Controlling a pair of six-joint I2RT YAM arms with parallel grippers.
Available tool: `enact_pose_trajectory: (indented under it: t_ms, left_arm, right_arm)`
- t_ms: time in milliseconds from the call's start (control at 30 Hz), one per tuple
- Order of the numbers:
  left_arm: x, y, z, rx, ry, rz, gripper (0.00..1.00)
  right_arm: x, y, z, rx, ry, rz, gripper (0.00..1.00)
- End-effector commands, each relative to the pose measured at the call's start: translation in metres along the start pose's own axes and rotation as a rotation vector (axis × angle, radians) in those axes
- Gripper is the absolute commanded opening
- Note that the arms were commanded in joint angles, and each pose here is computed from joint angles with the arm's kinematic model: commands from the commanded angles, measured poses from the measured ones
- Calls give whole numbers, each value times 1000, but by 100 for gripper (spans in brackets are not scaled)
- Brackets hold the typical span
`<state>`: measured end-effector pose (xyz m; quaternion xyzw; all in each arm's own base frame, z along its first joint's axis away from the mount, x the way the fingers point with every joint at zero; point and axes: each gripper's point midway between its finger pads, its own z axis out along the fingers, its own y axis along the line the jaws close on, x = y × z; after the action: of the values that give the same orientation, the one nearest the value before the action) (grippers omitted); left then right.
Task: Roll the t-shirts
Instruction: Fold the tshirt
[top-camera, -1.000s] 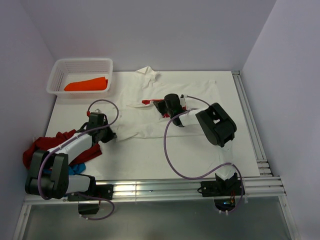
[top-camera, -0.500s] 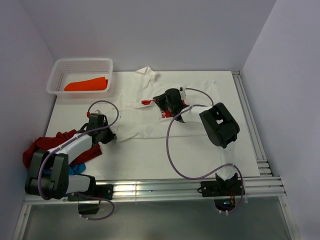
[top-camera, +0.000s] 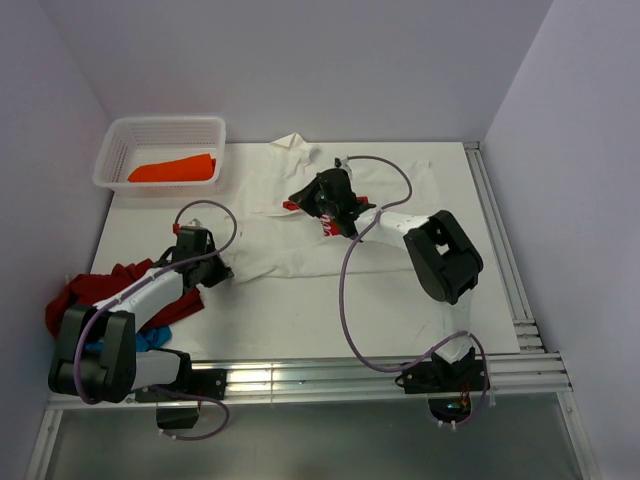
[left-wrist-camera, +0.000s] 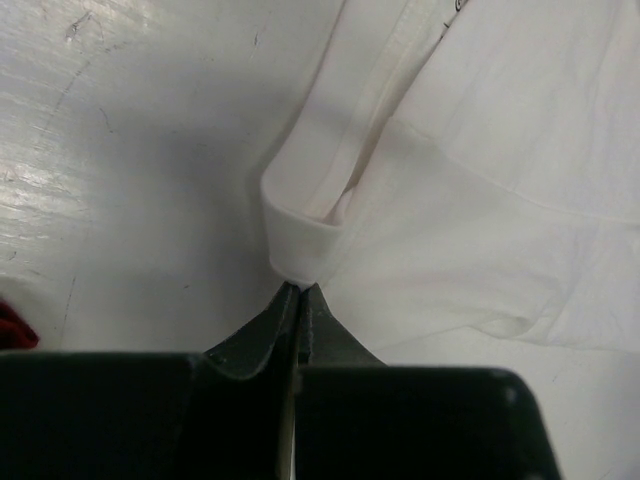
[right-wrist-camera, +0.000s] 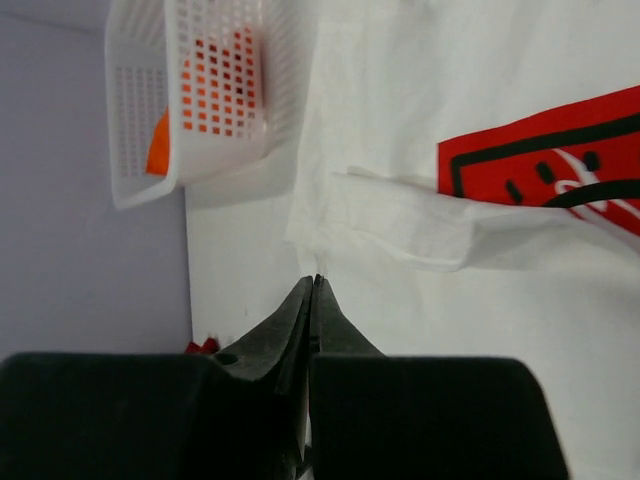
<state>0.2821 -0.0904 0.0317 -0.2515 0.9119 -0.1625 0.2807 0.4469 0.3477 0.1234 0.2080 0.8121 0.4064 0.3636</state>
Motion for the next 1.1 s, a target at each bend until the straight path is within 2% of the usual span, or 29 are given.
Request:
enact_pose_trajectory:
  t_ms: [0, 500, 1067]
  left_arm:
    - [-5, -4, -4, 15, -18, 26, 5]
    - [-9, -7, -7, 18, -23, 31, 4]
    - [-3, -5, -8, 34, -15, 37, 4]
  right_arm:
    - [17, 15, 5, -29, 49, -45, 0]
    - [56, -13, 28, 114, 111, 37, 0]
    - [76, -46, 61, 221, 146, 121, 0]
